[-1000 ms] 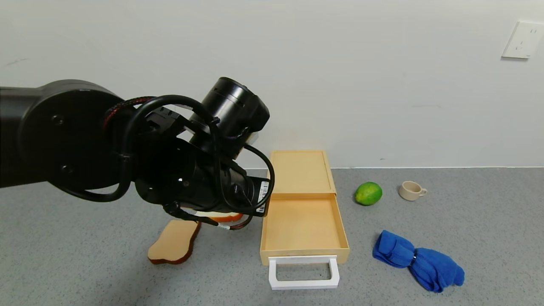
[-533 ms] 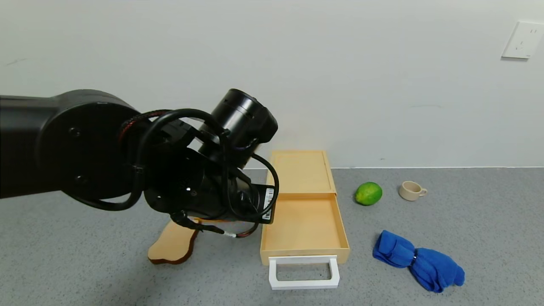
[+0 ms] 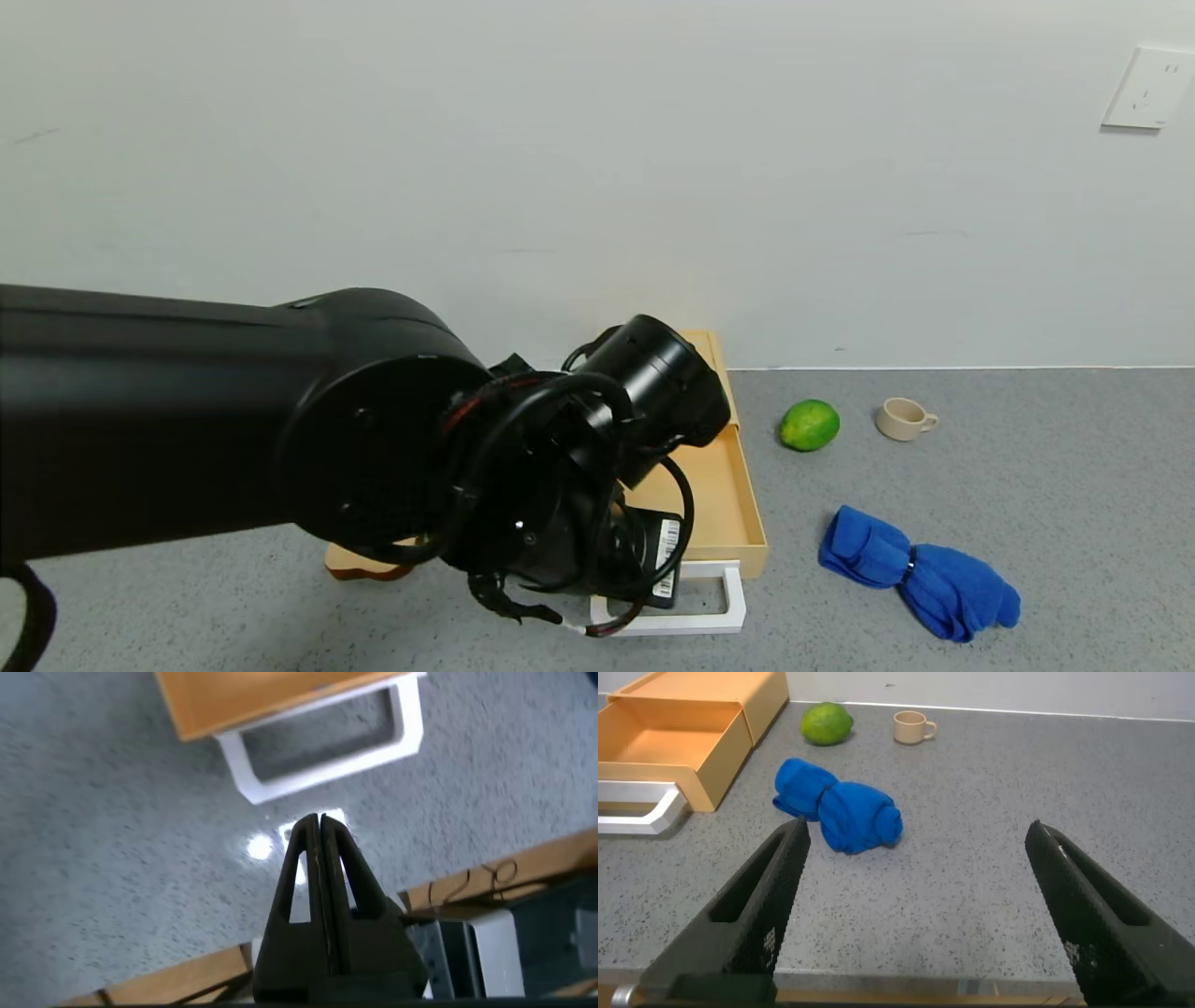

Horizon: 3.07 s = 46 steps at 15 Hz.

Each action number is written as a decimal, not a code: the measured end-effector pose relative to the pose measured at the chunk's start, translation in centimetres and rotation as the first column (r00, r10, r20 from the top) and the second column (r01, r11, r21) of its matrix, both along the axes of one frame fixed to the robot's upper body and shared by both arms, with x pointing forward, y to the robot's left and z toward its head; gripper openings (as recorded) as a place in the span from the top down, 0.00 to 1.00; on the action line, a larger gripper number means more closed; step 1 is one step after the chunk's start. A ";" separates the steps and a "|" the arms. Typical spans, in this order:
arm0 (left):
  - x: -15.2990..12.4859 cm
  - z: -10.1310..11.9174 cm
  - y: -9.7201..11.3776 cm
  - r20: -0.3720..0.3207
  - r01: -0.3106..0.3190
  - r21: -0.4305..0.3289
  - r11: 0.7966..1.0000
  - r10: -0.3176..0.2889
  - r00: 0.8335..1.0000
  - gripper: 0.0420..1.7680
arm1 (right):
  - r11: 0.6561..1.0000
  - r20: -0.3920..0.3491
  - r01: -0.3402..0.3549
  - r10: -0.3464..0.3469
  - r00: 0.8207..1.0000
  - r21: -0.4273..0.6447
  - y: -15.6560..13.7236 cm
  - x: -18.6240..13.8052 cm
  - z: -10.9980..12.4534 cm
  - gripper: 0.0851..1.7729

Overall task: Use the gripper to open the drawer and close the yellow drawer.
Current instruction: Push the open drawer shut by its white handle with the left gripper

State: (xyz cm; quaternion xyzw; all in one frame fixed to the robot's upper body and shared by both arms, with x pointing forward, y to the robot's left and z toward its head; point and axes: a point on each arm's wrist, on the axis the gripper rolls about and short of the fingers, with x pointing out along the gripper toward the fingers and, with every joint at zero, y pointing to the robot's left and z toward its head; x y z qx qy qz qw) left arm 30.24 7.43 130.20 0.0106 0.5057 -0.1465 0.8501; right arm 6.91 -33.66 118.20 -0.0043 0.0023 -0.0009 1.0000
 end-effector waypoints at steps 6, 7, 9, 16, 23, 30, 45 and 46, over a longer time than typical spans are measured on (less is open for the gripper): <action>0.4 -2.5 -3.0 -0.079 -0.021 -0.006 1.000 0.020 0.997 0.96 | 1.000 0.000 0.000 0.000 1.000 0.000 0.0 0.0 0.0 0.04; 0.5 -3.1 -3.5 -0.090 -0.026 0.002 1.000 0.026 0.996 0.96 | 1.000 0.000 0.000 0.000 1.000 0.000 0.0 0.0 0.0 0.04; 0.9 -4.1 -4.1 -0.102 -0.027 0.015 1.000 0.028 0.994 0.96 | 1.000 0.000 0.000 0.000 1.000 0.000 0.0 0.0 0.0 0.04; 2.8 -6.3 -5.0 -0.132 -0.106 0.026 0.994 0.108 0.985 0.96 | 1.000 0.000 0.000 0.000 1.000 0.000 0.0 0.0 0.0 0.04; 4.6 -8.2 -5.2 -0.162 -0.180 0.067 0.981 0.189 0.969 0.96 | 1.000 0.000 0.000 0.000 1.000 0.000 0.0 0.0 0.0 0.04; 5.5 -8.7 -5.2 -0.174 -0.219 0.085 0.972 0.231 0.957 0.96 | 1.000 0.000 0.000 0.000 1.000 0.000 0.0 0.0 0.0 0.04; 9.2 -8.1 -5.3 -0.086 -0.257 0.040 0.965 0.260 0.962 0.96 | 1.000 0.000 0.000 0.000 1.000 0.000 0.0 0.0 0.0 0.04; 9.3 -8.0 -5.2 -0.076 -0.259 0.041 0.965 0.261 0.962 0.96 | 1.000 0.000 0.000 0.000 1.000 0.000 0.0 0.0 0.0 0.04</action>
